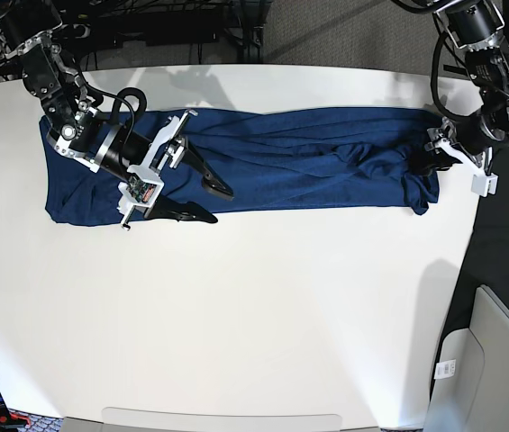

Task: Fold the T-shirt properly
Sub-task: 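Release the sleeve and move the right gripper back to the shirt end, then grasp the shirt end with the left gripper and fold it toward the middle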

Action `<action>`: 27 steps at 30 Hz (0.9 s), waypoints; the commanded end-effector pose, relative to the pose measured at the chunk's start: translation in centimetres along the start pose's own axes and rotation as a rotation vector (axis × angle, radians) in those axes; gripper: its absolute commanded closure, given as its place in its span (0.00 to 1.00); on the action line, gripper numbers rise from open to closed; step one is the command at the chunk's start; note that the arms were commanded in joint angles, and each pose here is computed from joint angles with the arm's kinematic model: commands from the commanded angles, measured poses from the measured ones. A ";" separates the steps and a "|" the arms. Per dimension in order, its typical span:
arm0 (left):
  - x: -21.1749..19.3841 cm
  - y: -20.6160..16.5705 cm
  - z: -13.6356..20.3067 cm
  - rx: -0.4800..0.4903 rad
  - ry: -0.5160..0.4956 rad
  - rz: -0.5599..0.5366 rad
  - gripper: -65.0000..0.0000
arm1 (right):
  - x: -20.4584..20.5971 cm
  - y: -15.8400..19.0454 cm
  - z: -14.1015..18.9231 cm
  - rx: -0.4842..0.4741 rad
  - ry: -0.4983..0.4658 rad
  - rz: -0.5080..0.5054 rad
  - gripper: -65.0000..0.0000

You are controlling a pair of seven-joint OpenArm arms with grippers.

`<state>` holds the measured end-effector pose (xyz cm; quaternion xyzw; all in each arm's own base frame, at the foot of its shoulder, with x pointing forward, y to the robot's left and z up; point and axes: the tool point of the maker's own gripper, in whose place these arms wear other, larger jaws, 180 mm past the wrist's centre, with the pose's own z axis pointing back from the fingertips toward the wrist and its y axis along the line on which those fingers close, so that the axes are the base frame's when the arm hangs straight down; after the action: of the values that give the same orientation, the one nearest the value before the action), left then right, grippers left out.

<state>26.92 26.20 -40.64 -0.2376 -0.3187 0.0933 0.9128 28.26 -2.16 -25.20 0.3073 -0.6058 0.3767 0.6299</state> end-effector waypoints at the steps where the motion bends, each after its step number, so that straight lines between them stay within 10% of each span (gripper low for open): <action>1: -0.6 0.1 0.1 0.008 0.043 -0.015 0.47 | 1.9 -0.3 0.1 0.003 -0.059 0.017 0.62; 9: -1.7 -2.0 -1.6 -0.042 0.085 -0.038 0.48 | 1.7 0.0 0.3 0.006 -0.055 0.009 0.62; 22: -1.5 -2.2 -1.7 -0.040 0.115 -0.090 0.93 | 2.1 0.3 0.3 0.013 -0.062 0.017 0.62; 27: 0.8 -0.8 -0.2 0.009 0.096 -0.143 0.95 | 1.9 -1.3 1.4 -0.049 -0.056 0.021 0.62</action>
<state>27.00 24.78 -40.91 -0.2302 -0.2815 0.0260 0.9312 28.24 -3.65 -24.92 0.2914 -0.6146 0.3628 0.6369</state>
